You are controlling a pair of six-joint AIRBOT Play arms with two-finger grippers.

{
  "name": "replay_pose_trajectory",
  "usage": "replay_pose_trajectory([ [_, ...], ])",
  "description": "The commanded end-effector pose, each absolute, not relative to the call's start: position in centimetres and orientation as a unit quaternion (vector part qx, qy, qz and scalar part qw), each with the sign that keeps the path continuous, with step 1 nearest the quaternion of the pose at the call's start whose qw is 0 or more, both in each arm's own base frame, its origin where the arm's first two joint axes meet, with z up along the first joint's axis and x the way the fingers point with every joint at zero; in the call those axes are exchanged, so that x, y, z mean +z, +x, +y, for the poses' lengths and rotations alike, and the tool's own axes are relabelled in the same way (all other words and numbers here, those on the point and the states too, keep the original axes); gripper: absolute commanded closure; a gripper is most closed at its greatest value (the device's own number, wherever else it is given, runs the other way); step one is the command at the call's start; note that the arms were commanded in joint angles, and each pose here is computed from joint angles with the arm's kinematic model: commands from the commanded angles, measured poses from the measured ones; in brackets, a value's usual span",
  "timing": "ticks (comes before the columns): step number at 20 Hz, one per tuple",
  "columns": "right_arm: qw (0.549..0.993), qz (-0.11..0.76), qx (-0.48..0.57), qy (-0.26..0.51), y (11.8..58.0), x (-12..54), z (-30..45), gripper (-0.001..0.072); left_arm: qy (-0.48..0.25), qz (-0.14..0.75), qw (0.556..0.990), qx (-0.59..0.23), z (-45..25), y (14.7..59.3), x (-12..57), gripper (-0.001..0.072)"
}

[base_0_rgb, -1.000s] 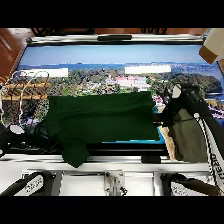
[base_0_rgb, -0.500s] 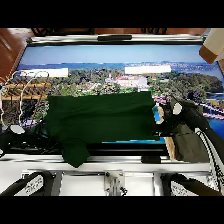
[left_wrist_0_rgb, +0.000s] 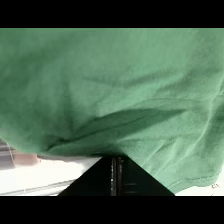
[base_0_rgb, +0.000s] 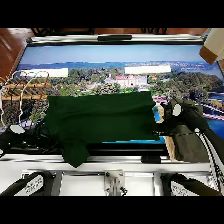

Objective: Fold the shirts.

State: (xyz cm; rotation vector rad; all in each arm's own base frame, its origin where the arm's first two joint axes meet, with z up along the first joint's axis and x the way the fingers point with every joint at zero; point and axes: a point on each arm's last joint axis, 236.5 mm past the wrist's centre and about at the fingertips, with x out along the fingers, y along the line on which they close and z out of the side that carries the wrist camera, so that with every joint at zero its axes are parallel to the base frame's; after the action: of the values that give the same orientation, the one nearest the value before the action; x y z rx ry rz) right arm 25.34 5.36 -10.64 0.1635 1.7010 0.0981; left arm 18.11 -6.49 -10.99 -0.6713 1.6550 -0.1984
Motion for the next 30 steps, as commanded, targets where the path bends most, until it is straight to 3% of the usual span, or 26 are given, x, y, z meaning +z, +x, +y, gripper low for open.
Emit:
replay_pose_trajectory([
  [1,0.642,0.757,0.052,0.107,25.2,-11.3,7.0,0.0204,-0.292,0.719,0.623,-0.093,-6.7,18.1,-10.8,0.0677],
  [3,0.633,0.762,0.060,0.125,25.1,-11.7,8.2,0.0208,-0.290,0.719,0.625,-0.096,-6.7,18.2,-10.8,0.0677],
  [4,0.635,0.760,0.060,0.126,25.2,-11.7,8.2,0.0307,-0.289,0.717,0.627,-0.096,-6.6,18.4,-10.7,0.0677],
  [5,0.637,0.758,0.060,0.127,25.3,-11.5,8.3,0.0574,-0.286,0.712,0.634,-0.098,-6.5,18.9,-10.4,0.0677],
  [6,0.641,0.754,0.062,0.127,25.6,-11.1,8.2,0.0644,-0.277,0.702,0.647,-0.103,-6.2,19.7,-9.7,0.0678],
  [10,0.739,0.661,0.100,0.083,31.8,-5.3,7.9,0.0644,-0.239,0.620,0.740,-0.105,-4.0,26.7,-3.8,0.0678],
  [12,0.806,0.579,0.065,0.108,37.5,-1.5,7.4,0.0645,-0.233,0.562,0.789,-0.086,-2.3,31.5,-0.4,0.0679],
  [14,0.837,0.529,0.063,0.123,41.7,0.7,7.6,0.0645,-0.238,0.519,0.819,-0.066,-0.7,35.7,2.2,0.0679],
  [20,0.847,0.512,0.058,0.132,48.8,-1.0,8.0,0.0644,-0.270,0.525,0.803,-0.079,0.0,43.3,2.1,0.0678],
  [24,0.842,0.516,0.044,0.149,50.6,-3.7,8.0,0.0642,-0.309,0.540,0.779,-0.079,-0.5,45.4,-0.2,0.0676],
  [25,0.837,0.524,0.044,0.154,50.5,-4.6,8.2,0.0594,-0.313,0.548,0.771,-0.082,-0.9,45.4,-1.1,0.0673],
  [26,0.832,0.529,0.045,0.160,50.5,-5.3,8.4,0.0346,-0.314,0.558,0.764,-0.085,-1.4,45.3,-1.8,0.0573],
  [27,0.832,0.531,0.051,0.155,50.5,-5.5,8.5,0.0158,-0.315,0.566,0.757,-0.088,-1.8,45.0,-2.4,0.0346],
  [28,0.835,0.529,0.063,0.134,50.4,-5.3,8.5,0.0158,-0.314,0.572,0.752,-0.091,-2.0,44.8,-2.6,0.0155],
  [29,0.839,0.527,0.072,0.116,50.4,-4.9,8.1,0.0158,-0.314,0.572,0.752,-0.092,-2.0,44.7,-2.5,0.0135],
  [30,0.843,0.523,0.073,0.104,50.4,-4.6,7.4,0.0105,-0.315,0.574,0.750,-0.094,-2.0,44.6,-2.3,0.0135],
])
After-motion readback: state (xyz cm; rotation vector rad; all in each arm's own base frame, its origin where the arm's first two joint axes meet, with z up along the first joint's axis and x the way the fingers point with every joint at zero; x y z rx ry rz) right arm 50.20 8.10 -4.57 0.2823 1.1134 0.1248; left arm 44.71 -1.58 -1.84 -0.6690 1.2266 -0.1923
